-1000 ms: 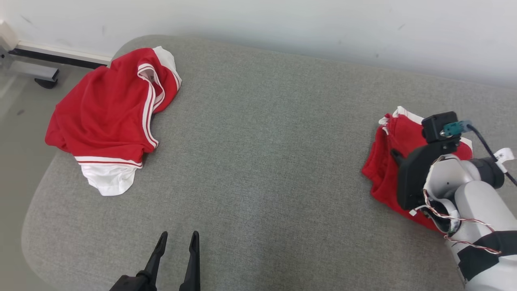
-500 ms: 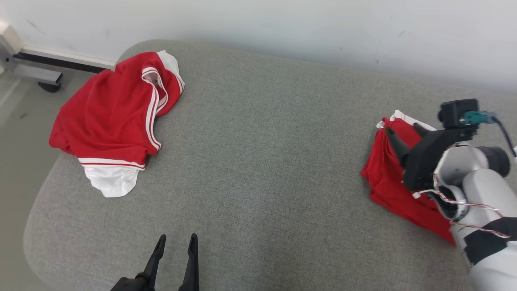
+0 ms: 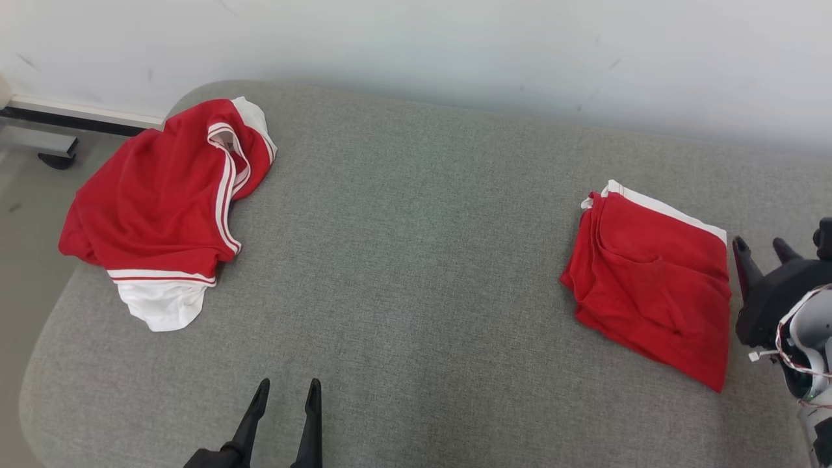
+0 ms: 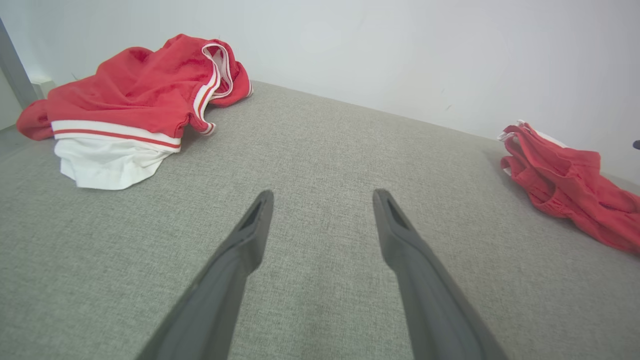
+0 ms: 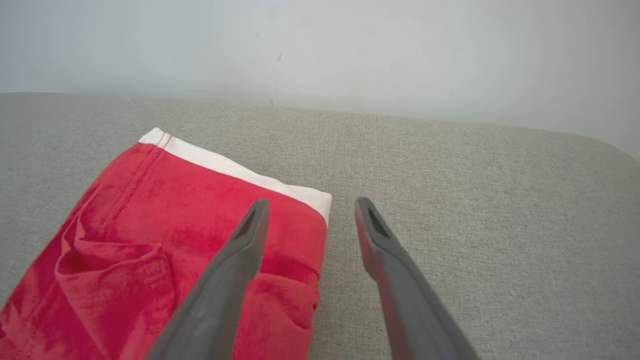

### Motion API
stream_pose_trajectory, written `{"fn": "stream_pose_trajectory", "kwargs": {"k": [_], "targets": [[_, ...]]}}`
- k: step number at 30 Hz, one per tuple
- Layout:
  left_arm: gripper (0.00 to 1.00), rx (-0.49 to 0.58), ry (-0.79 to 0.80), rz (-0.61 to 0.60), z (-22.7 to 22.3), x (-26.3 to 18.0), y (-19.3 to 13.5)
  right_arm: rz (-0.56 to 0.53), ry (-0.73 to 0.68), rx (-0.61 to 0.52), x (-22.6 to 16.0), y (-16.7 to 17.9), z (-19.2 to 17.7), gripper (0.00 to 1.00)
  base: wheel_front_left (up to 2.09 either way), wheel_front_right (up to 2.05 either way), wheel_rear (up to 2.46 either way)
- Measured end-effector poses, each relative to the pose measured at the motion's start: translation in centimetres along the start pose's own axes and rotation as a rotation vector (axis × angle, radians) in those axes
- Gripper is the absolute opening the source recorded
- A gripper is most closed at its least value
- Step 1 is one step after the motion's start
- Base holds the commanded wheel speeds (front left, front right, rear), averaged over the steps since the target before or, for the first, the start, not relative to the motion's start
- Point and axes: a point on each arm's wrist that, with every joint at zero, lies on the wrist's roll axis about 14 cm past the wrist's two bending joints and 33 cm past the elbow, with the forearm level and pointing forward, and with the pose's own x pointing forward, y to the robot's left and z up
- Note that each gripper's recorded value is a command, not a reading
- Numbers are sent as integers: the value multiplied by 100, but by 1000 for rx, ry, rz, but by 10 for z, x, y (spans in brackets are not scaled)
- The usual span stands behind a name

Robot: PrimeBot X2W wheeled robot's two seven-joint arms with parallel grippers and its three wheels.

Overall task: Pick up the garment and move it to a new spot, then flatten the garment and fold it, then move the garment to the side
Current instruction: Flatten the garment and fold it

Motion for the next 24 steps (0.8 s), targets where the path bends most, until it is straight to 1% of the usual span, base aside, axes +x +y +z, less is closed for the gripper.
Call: {"fn": "stream_pose_trajectory", "kwargs": {"k": [3,8,14,24], "targets": [[100,6,-6,0,2,1,0,-2,20,-3,0,1,-11,0,0,0,0],[100,19,-12,12,5,1,5,29,76,-11,3,20,-35,0,0,0,0],[100,40,-26,22,10,1,10,113,127,-30,6,57,-53,0,0,0,0],[100,64,-48,18,17,1,10,267,140,-84,-2,113,-59,0,0,0,0]]}}
